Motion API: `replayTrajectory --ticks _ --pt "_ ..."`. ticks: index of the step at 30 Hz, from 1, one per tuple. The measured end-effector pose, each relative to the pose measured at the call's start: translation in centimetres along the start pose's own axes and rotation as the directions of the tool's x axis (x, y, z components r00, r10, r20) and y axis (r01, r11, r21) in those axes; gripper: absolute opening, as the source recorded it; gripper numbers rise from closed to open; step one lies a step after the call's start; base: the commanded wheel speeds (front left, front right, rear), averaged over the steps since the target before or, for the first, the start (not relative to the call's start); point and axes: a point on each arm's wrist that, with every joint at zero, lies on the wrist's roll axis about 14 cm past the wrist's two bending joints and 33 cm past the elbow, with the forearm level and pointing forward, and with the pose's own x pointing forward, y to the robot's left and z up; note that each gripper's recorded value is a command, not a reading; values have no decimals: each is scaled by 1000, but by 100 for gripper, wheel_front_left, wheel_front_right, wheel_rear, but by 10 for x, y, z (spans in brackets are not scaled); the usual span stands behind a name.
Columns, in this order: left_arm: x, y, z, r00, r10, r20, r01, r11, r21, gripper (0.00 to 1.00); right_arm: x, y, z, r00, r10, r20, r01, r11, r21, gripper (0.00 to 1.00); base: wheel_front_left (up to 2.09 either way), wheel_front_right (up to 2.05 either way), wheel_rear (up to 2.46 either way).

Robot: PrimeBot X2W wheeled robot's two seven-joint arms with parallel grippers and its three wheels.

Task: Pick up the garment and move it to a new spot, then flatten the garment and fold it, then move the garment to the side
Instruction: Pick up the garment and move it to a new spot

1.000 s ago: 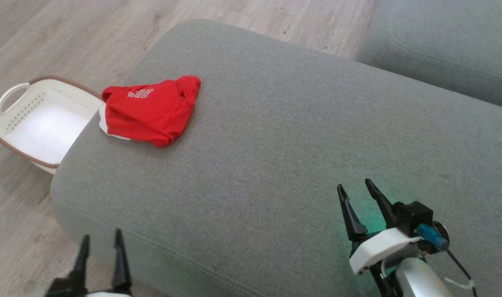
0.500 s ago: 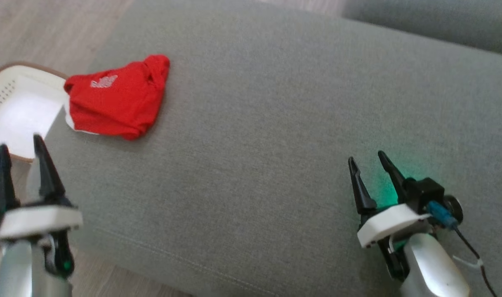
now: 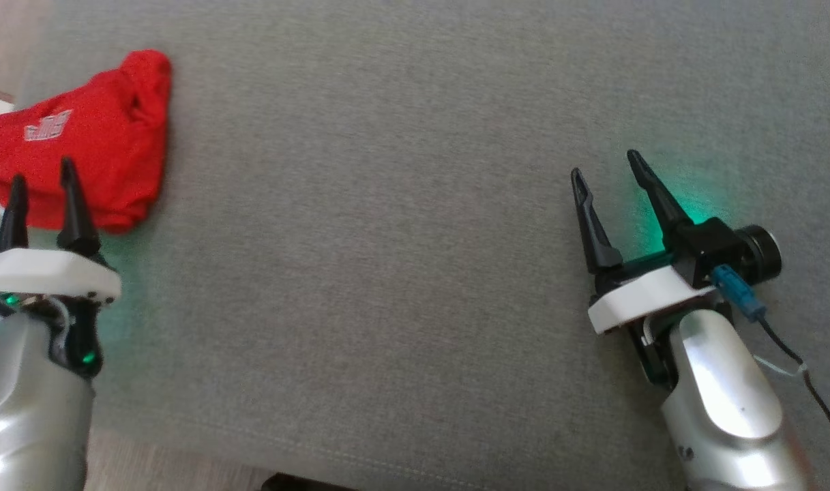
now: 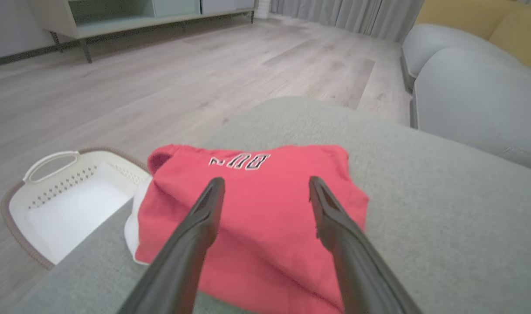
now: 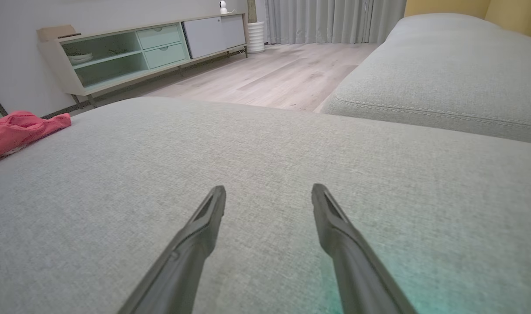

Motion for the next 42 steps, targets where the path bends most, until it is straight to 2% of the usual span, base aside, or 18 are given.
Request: replayTrajectory --ticks 4,8,9,10,11,16,19,24,28,32,36,37,40,41,42 --pt "10 8 -32 991 40 -126 -42 999 -17 100 -1 -16 -1 999 -37 5 37 999 -2 100 0 0 0" --pt "17 5 -50 980 52 -193 -62 997 -48 99 -3 -27 -1 998 -64 13 64 998 -4 100 0 0 0" --pt "19 3 -52 978 47 -204 -58 997 -50 53 -3 -29 -1 998 -68 14 68 998 -5 100 0 0 0" --pt "20 0 -54 976 40 -213 -53 997 -56 18 -4 -31 0 997 -73 15 73 997 -6 100 0 0 0" --pt "21 -2 -55 975 36 -218 -51 997 -65 0 -4 -33 0 997 -78 15 78 997 -7 100 0 0 0" --pt "21 -6 -52 976 20 -216 -38 996 -79 0 -9 -40 1 995 -101 13 101 995 -9 100 0 0 0" --pt "23 -14 -38 985 -18 -169 8 998 -60 0 -13 -42 3 994 -112 9 112 994 -14 100 0 0 0" --pt "32 -45 14 989 -145 -30 145 989 2 0 -25 -45 7 991 -135 7 135 991 -6 100 0 0 0" --pt "35 -83 64 958 -274 83 269 961 69 0 -35 -48 16 987 -159 24 159 987 2 100 0 0 0" --pt "27 -134 99 892 -422 160 404 905 134 0 -47 -52 25 982 -184 43 184 983 17 100 0 0 0" --pt "12 -189 109 807 -561 183 537 827 170 0 -63 -57 29 975 -218 50 216 975 44 100 0 0 0" --pt "1 -219 108 756 -628 182 601 777 187 0 -72 -61 31 969 -240 52 238 970 52 100 0 0 0" --pt "-20 -269 101 666 -724 179 702 690 176 0 -85 -70 37 959 -276 66 273 960 59 100 0 0 0" --pt "-20 -269 101 666 -724 179 702 690 176 0 -85 -70 37 959 -276 66 273 960 59 100 0 0 0" --pt "-29 -289 97 630 -756 177 737 654 168 0 -90 -73 39 955 -290 69 286 956 60 100 0 0 0"
